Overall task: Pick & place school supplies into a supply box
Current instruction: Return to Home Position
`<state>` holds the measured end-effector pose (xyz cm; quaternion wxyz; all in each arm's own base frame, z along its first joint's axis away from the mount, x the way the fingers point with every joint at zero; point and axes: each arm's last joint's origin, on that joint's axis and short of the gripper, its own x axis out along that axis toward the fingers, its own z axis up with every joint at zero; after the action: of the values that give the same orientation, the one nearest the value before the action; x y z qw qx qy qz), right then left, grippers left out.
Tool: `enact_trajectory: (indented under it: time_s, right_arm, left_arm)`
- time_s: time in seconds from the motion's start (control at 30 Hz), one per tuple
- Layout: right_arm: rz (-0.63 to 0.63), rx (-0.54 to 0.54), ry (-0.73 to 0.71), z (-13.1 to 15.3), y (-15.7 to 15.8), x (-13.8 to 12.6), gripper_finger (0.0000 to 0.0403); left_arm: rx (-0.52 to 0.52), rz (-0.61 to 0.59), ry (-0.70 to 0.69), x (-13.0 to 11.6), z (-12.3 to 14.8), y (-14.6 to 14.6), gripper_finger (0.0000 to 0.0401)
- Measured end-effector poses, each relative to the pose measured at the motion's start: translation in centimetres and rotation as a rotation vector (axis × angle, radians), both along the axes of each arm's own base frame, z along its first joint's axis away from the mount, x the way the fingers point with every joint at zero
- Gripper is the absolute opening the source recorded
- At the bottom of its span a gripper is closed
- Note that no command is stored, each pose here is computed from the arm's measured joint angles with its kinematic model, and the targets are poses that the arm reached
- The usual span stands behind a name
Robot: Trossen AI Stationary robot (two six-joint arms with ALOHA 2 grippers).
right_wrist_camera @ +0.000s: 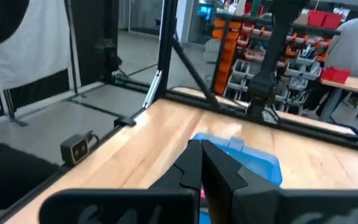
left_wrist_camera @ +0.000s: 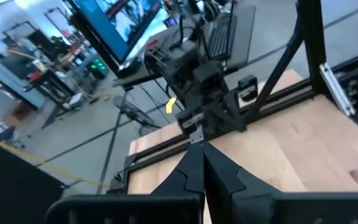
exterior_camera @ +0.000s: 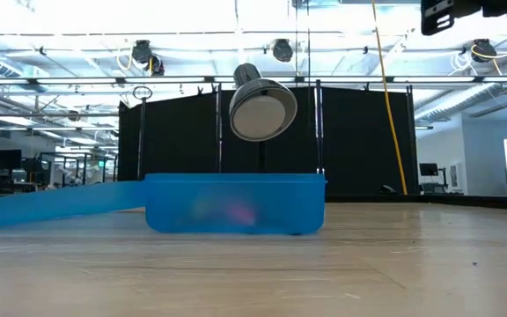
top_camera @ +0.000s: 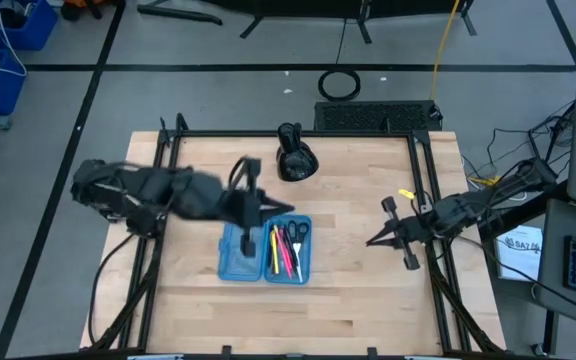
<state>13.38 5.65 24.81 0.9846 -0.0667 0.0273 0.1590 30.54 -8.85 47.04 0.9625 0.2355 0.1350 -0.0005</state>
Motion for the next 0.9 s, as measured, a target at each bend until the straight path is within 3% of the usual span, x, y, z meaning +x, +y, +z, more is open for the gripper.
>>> enact_trajectory:
  time_s: [0.1, 0.23, 0.3, 0.4, 0.5, 0.73, 0.9]
  right_arm:
    - [0.002, -0.002, 0.041, -0.3, -0.2, -0.4, 0.0]
    - [0.034, 0.007, 0.109, -0.9, -0.2, -0.7, 0.0]
    - [0.079, 0.011, 0.116, -1.1, -0.1, -0.8, 0.0]
    - [0.102, 0.017, 0.103, -1.0, -0.1, -1.1, 0.0]
    - [0.101, 0.026, 0.076, -0.6, -0.2, -1.2, 0.0]
    - [0.055, 0.055, -0.008, -1.9, -0.3, -1.2, 0.0]
    - [-0.115, 0.061, -0.019, -3.9, -1.3, -1.4, 0.0]
  left_arm:
    - [0.013, -0.012, 0.037, 0.6, -1.1, 1.8, 0.0001]
    - [0.012, 0.007, 0.069, -0.6, -3.6, 3.5, 0.0001]
    - [-0.003, 0.031, 0.06, -2.5, -4.9, 4.2, 0.0001]
    - [-0.058, 0.059, -0.081, -6.3, -5.3, 5.5, 0.0001]
    - [-0.177, 0.004, -0.201, -10.3, -6.7, 6.3, 0.0001]
    - [-0.444, -0.185, -0.238, -14.7, -15.7, 6.2, 0.0001]
    - [-0.467, -0.17, -0.289, -16.1, -21.3, 5.9, 0.0]
